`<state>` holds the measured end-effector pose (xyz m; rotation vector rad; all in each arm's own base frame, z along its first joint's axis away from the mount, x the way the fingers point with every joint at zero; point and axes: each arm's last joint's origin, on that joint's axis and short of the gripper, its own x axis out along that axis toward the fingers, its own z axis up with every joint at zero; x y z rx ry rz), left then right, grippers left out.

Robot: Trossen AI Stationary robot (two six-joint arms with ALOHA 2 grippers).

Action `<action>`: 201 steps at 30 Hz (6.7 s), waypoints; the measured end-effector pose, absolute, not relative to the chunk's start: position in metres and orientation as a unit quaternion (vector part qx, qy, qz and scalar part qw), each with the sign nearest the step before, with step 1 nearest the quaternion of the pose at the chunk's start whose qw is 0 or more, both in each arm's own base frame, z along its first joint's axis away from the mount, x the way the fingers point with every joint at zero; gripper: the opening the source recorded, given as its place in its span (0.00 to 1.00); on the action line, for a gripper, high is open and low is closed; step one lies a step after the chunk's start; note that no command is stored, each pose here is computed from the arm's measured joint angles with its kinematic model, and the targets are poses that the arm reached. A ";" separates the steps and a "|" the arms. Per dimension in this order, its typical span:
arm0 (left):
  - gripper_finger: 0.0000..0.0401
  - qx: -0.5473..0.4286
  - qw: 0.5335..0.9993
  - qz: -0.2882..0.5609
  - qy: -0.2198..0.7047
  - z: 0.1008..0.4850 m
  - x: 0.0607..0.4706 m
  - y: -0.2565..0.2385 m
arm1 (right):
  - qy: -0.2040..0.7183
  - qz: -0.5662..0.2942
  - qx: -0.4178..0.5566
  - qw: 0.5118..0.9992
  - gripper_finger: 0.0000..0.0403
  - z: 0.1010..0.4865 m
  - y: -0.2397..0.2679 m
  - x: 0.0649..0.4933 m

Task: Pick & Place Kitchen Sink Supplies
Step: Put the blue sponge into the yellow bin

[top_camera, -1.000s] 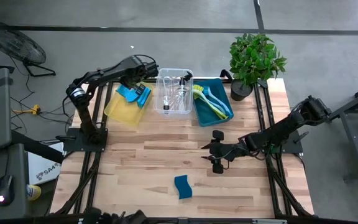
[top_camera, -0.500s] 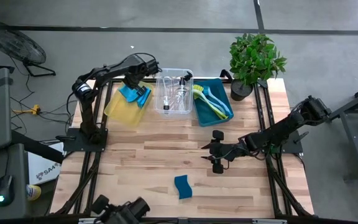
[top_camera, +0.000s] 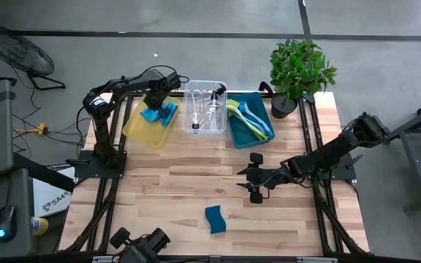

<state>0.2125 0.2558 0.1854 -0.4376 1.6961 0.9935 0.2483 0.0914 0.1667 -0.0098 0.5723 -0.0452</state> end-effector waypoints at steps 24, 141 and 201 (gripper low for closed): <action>0.35 -0.174 0.530 0.400 0.727 0.176 0.206 0.249 | 0.288 -0.021 0.025 0.957 0.45 0.166 0.083 0.252; 0.42 -0.125 0.838 0.378 0.373 0.267 0.197 -0.140 | 0.478 0.149 -0.019 0.865 0.45 0.148 0.152 0.386; 0.42 -0.131 0.839 0.376 0.370 0.267 0.198 -0.141 | 0.484 0.187 0.022 0.855 0.01 0.131 0.140 0.389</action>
